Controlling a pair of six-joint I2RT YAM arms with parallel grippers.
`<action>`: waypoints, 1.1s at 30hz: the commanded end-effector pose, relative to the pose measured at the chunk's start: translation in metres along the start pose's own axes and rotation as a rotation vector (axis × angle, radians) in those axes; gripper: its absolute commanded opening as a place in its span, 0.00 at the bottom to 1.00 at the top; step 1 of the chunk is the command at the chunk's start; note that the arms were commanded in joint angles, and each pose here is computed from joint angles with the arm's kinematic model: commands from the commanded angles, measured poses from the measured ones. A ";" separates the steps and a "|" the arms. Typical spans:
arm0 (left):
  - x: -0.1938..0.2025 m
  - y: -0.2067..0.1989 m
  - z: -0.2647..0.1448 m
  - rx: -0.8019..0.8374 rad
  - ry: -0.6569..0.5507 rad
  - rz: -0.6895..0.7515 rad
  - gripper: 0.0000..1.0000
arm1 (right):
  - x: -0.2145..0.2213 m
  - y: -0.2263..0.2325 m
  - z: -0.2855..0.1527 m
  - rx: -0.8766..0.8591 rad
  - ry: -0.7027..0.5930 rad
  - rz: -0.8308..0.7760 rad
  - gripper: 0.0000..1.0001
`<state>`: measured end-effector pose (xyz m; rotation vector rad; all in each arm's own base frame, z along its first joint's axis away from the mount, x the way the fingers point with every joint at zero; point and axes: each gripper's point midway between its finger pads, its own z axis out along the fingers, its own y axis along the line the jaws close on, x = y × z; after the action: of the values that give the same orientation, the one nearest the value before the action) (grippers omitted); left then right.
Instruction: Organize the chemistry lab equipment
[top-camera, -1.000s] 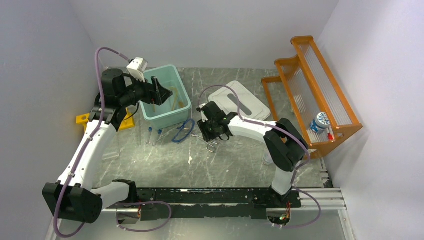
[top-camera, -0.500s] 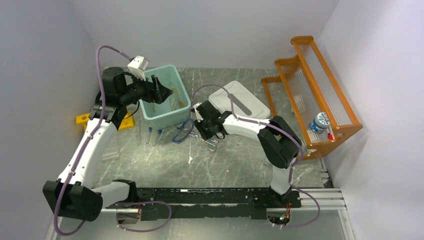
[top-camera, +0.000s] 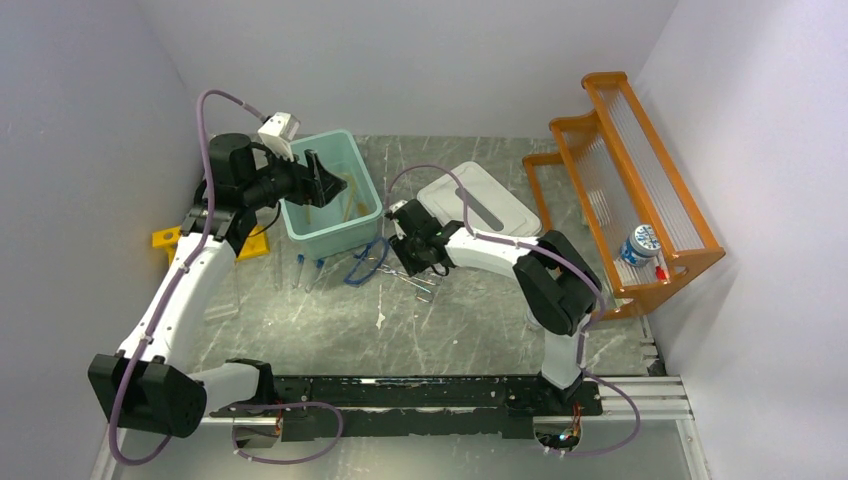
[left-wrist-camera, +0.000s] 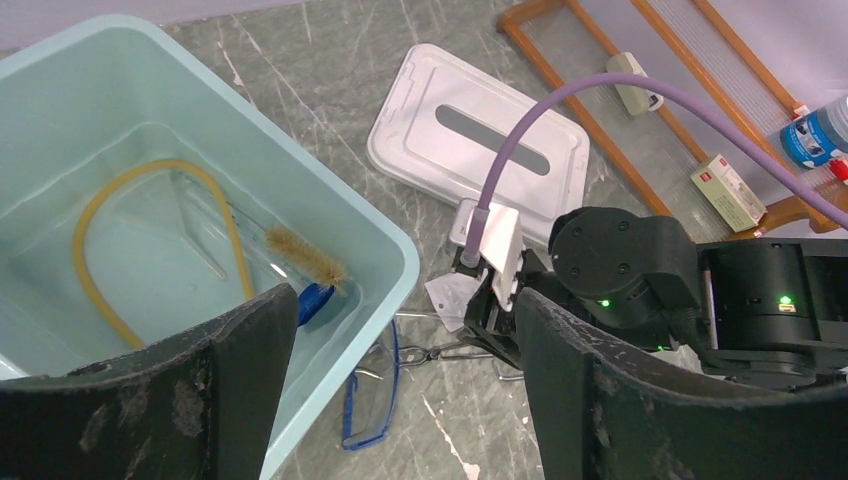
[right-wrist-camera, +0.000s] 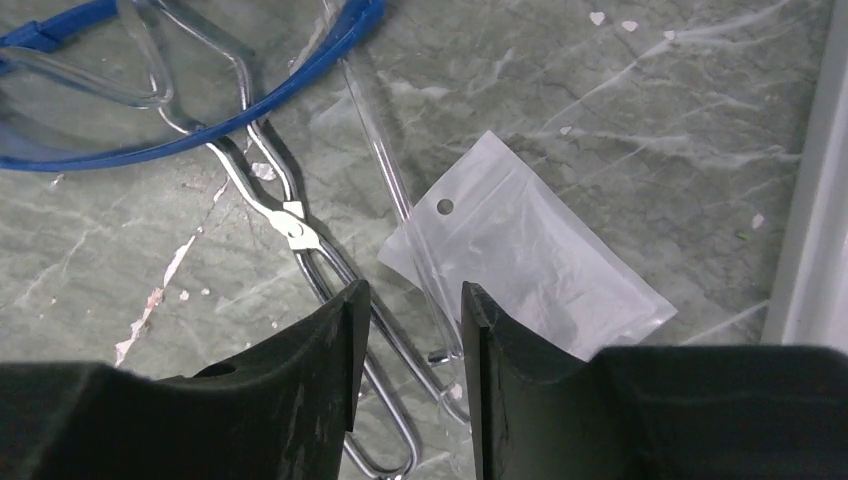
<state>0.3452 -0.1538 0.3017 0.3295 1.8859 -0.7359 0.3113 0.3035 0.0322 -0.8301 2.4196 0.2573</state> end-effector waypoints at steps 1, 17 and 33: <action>-0.018 -0.006 0.001 0.012 -0.037 0.017 0.83 | 0.001 -0.002 0.009 0.001 0.030 -0.021 0.40; -0.016 -0.006 0.009 0.032 -0.030 -0.007 0.82 | 0.013 -0.006 0.010 0.004 0.089 -0.097 0.13; -0.009 -0.008 0.017 0.058 -0.035 -0.099 0.80 | 0.015 -0.013 -0.063 0.016 0.059 -0.063 0.08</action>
<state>0.3558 -0.1598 0.3021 0.2582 1.8936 -0.7982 0.2873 0.2780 0.0675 -0.9283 2.4236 0.2299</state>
